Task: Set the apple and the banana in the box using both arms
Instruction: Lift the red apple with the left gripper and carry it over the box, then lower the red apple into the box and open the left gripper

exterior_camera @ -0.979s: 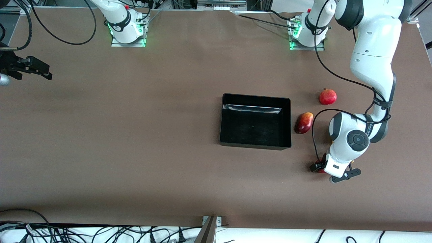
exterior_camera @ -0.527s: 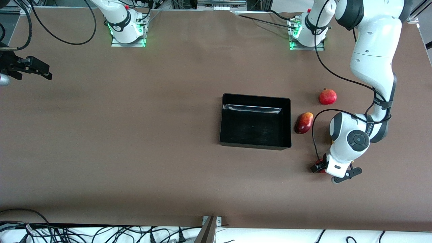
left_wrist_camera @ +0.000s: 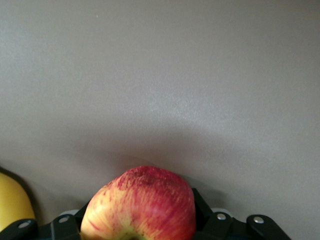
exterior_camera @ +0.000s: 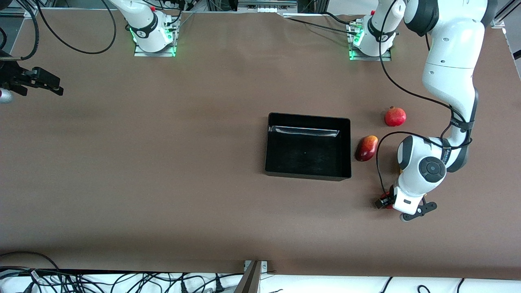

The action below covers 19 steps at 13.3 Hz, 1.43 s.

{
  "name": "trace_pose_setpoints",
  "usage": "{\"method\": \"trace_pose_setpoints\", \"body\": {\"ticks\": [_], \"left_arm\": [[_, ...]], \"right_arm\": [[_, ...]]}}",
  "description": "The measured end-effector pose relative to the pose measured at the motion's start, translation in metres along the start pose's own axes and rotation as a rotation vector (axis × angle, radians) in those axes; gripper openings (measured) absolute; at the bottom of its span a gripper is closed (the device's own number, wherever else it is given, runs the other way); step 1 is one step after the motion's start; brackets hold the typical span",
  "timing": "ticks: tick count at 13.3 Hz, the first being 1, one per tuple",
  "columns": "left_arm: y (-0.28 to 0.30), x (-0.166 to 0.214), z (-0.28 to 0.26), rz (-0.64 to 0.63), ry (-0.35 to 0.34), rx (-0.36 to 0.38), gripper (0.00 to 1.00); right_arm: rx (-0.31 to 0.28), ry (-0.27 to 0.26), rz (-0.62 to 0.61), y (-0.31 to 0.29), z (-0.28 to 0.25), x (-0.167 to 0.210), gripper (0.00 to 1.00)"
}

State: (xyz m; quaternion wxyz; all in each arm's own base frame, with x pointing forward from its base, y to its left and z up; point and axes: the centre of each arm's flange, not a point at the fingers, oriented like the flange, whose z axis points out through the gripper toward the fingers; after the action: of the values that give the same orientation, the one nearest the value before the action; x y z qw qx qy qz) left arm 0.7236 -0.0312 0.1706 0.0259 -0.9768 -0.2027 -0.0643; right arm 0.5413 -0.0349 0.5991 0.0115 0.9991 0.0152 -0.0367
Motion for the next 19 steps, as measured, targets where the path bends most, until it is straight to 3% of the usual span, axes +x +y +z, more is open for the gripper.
{"method": "trace_pose_setpoints", "body": {"ticks": [4, 9, 15, 19], "left_arm": [[0.044, -0.017, -0.056, 0.065, -0.051, 0.030, 0.69], [0.105, -0.073, -0.159, 0.153, -0.151, 0.093, 0.69], [0.187, -0.201, -0.136, 0.173, -0.268, 0.128, 0.69], [0.210, -0.252, -0.124, 0.191, -0.330, 0.129, 0.69]], "right_arm": [[0.000, -0.002, 0.000, 0.000, 0.000, 0.000, 1.00], [0.001, -0.003, 0.000, 0.000, 0.000, 0.000, 1.00], [0.001, -0.004, 0.000, 0.000, 0.000, 0.000, 1.00], [0.001, -0.004, 0.000, 0.000, 0.000, 0.000, 1.00]]}}
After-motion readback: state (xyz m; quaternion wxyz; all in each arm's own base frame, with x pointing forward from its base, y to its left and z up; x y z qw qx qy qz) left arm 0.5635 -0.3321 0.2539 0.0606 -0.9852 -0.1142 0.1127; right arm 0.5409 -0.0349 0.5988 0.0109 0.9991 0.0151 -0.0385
